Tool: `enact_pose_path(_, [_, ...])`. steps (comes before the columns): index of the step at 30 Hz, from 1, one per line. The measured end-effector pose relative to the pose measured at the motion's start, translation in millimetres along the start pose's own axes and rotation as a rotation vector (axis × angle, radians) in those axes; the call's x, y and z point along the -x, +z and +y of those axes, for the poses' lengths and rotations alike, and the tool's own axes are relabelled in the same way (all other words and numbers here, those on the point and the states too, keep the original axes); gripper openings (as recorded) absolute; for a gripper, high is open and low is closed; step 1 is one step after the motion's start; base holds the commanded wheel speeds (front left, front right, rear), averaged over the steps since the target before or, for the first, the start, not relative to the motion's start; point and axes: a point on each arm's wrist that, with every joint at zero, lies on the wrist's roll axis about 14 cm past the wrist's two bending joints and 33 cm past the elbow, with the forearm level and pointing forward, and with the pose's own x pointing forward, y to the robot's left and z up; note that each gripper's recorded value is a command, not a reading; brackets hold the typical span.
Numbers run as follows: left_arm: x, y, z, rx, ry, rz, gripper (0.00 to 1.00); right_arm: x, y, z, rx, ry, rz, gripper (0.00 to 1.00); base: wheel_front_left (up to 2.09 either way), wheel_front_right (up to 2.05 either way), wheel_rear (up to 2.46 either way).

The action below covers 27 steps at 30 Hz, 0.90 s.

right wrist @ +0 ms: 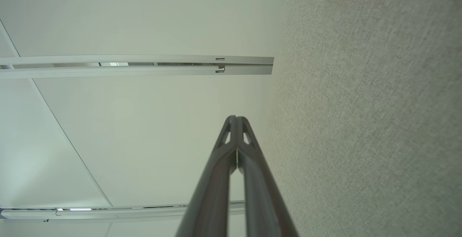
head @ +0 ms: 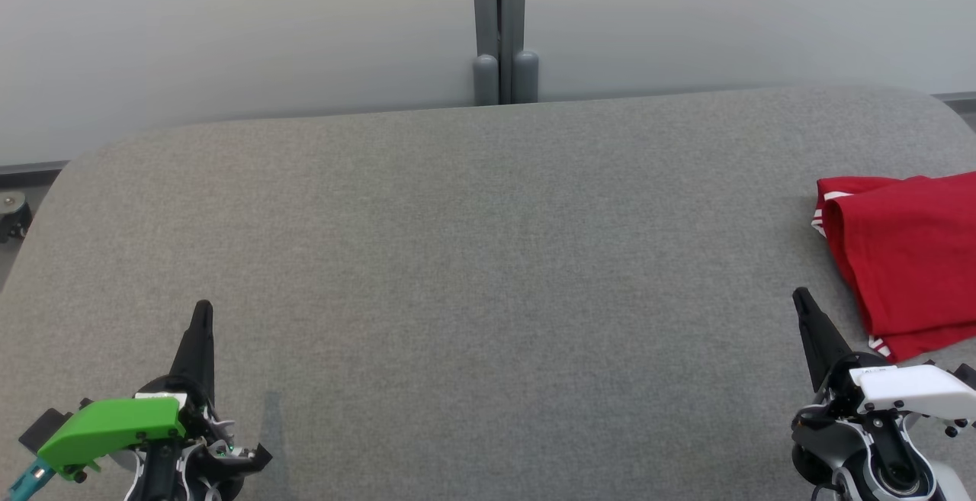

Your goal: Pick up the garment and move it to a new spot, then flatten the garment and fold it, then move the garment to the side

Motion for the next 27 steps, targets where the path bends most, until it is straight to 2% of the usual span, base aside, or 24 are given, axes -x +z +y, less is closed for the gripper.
enact_pose_path(27, [0.0,0.0,0.0,0.0,0.0,0.0,0.0,0.0,0.0,0.0,0.0,0.0,0.0,0.0,0.0,0.0,0.0])
